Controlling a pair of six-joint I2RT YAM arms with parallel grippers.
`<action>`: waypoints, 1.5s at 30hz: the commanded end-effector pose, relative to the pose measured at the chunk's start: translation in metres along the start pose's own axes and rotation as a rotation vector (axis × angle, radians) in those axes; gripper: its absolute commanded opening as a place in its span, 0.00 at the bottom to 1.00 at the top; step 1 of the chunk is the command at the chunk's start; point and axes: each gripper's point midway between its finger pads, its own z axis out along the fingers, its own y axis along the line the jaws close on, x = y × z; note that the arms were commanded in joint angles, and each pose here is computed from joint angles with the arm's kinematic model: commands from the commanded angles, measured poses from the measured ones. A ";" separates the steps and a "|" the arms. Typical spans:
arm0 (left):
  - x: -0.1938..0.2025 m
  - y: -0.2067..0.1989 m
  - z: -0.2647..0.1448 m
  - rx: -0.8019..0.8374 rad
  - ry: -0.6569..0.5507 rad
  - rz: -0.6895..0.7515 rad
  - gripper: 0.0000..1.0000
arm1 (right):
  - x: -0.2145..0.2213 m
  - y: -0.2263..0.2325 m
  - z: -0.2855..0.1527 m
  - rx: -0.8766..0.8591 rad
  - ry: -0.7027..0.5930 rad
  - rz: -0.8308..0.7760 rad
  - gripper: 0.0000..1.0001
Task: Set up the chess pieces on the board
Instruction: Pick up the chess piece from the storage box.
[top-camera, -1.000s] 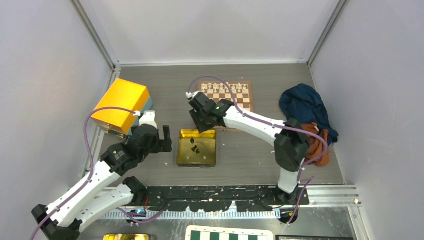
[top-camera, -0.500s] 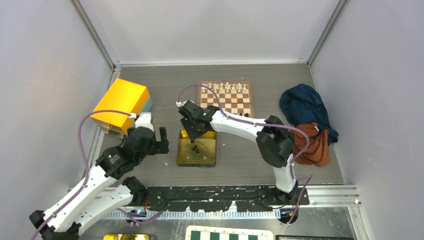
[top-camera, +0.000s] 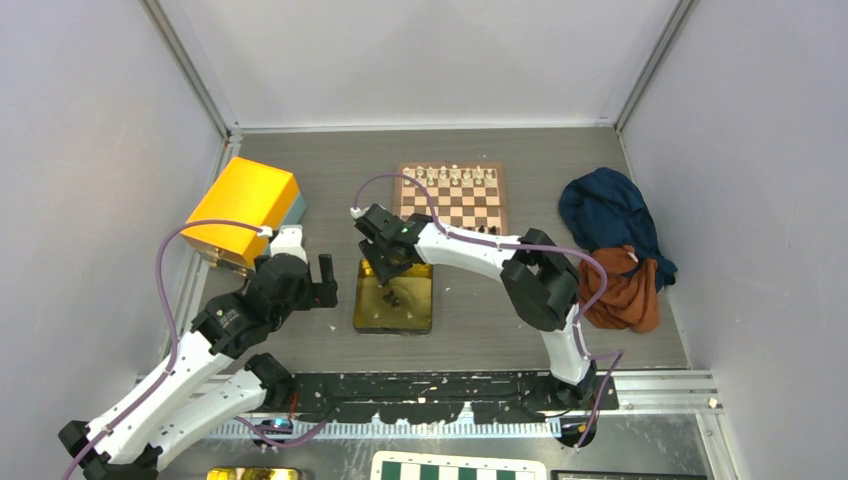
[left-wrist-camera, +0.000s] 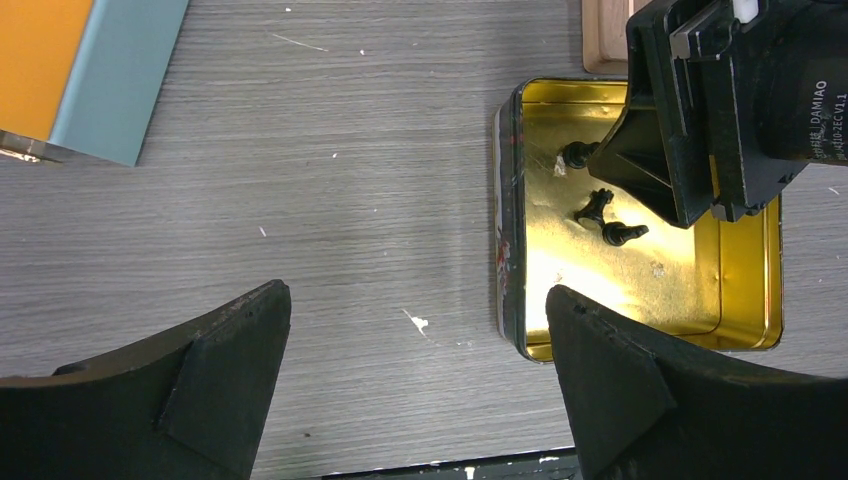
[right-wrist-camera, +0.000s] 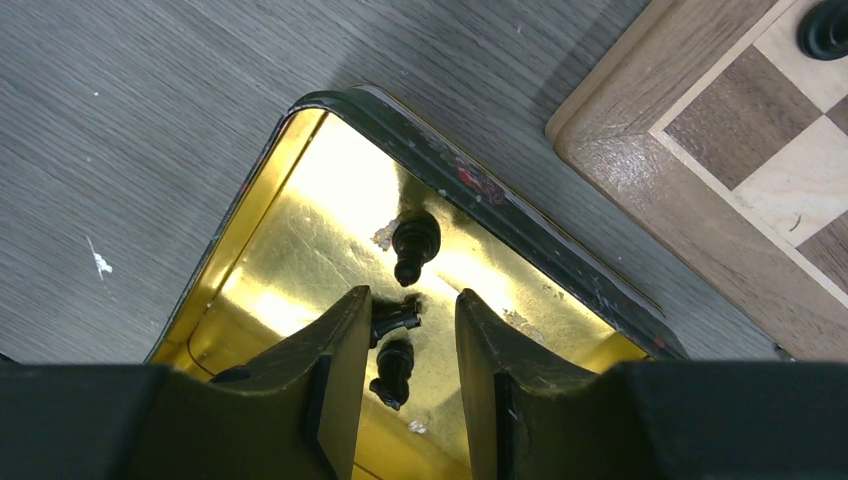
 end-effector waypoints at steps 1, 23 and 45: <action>-0.010 0.000 -0.004 -0.005 -0.035 -0.021 1.00 | -0.026 0.014 -0.006 -0.044 -0.070 0.004 0.43; -0.011 0.002 -0.005 -0.011 -0.039 -0.019 1.00 | -0.020 0.011 0.010 -0.041 -0.039 0.003 0.17; -0.011 -0.001 -0.002 -0.002 -0.043 -0.023 1.00 | -0.049 -0.001 -0.074 0.015 -0.137 0.000 0.09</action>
